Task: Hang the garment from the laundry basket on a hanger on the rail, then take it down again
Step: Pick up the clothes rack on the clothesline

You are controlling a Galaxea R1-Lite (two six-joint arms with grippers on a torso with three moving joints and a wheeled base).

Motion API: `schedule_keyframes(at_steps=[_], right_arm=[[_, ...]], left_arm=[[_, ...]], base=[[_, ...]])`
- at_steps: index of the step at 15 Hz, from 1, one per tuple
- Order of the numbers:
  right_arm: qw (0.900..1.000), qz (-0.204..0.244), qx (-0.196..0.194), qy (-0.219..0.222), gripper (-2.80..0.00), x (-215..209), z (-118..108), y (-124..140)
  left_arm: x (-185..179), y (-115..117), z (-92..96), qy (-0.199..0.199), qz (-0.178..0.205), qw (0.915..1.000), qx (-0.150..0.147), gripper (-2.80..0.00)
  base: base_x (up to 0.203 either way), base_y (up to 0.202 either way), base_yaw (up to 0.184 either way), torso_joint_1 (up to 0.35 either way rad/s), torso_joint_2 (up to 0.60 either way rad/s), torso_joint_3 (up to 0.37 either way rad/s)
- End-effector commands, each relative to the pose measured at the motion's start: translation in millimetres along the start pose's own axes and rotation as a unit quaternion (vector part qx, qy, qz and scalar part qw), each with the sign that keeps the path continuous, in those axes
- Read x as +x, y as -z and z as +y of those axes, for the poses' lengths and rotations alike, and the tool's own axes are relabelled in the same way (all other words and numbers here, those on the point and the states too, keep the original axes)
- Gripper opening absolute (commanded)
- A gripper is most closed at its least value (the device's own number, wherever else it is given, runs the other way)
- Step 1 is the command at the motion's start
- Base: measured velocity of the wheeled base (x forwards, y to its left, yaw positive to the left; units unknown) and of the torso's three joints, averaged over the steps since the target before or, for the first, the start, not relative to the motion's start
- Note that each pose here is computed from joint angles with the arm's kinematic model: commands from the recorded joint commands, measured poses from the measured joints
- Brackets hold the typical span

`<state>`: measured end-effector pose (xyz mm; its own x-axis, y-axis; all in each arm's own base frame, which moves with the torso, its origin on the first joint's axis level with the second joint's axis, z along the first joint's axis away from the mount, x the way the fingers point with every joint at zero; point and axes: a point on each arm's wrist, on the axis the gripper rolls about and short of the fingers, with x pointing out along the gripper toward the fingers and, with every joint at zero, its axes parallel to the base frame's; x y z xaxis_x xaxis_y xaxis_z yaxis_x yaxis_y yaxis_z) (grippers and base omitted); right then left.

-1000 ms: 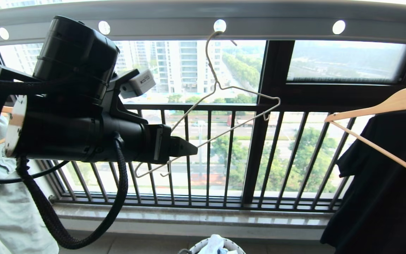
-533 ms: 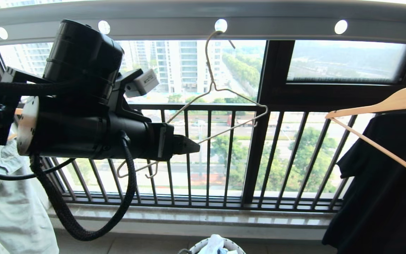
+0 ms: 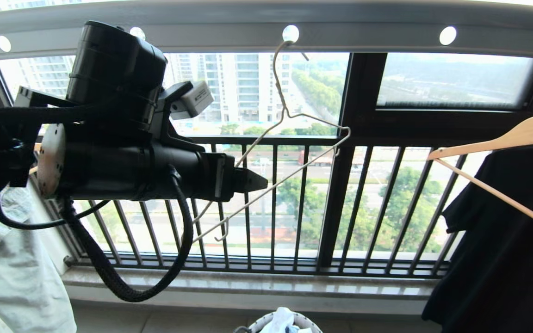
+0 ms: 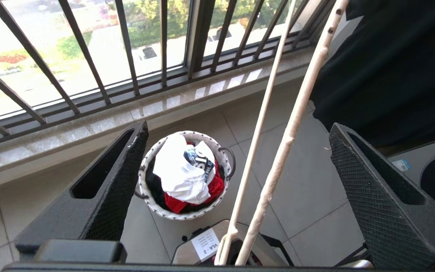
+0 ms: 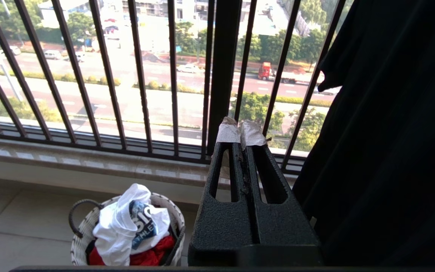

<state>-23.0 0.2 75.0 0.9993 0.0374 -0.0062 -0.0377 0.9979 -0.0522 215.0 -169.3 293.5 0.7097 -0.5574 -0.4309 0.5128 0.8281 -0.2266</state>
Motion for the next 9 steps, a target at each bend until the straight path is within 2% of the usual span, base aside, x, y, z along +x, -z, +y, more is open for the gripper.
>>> schedule_keyframes(at_steps=[1, 4, 9], right_arm=[[1.0, 0.0, -0.001, 0.0, -2.8, 0, 0, 0], [1.0, 0.001, 0.0, 0.0, -2.8, 0, 0, 0], [1.0, 0.0, -0.001, 0.0, -2.8, 0, 0, 0]], left_arm=[[19, 1, -0.1, 0.0, 0.0, 1.0, 0.002, 0.0], [33, 0, -2.4, 0.005, -0.015, 0.9996, 0.024, 0.0], [29, -3, -2.5, -0.013, -0.033, 0.9991, 0.026, 0.0]], base=[[0.0, 0.0, 0.0, 0.0, 0.0, 0.0], [0.0, 0.0, 0.0, 0.0, 0.0, 0.0], [0.0, 0.0, 0.0, 0.0, 0.0, 0.0]])
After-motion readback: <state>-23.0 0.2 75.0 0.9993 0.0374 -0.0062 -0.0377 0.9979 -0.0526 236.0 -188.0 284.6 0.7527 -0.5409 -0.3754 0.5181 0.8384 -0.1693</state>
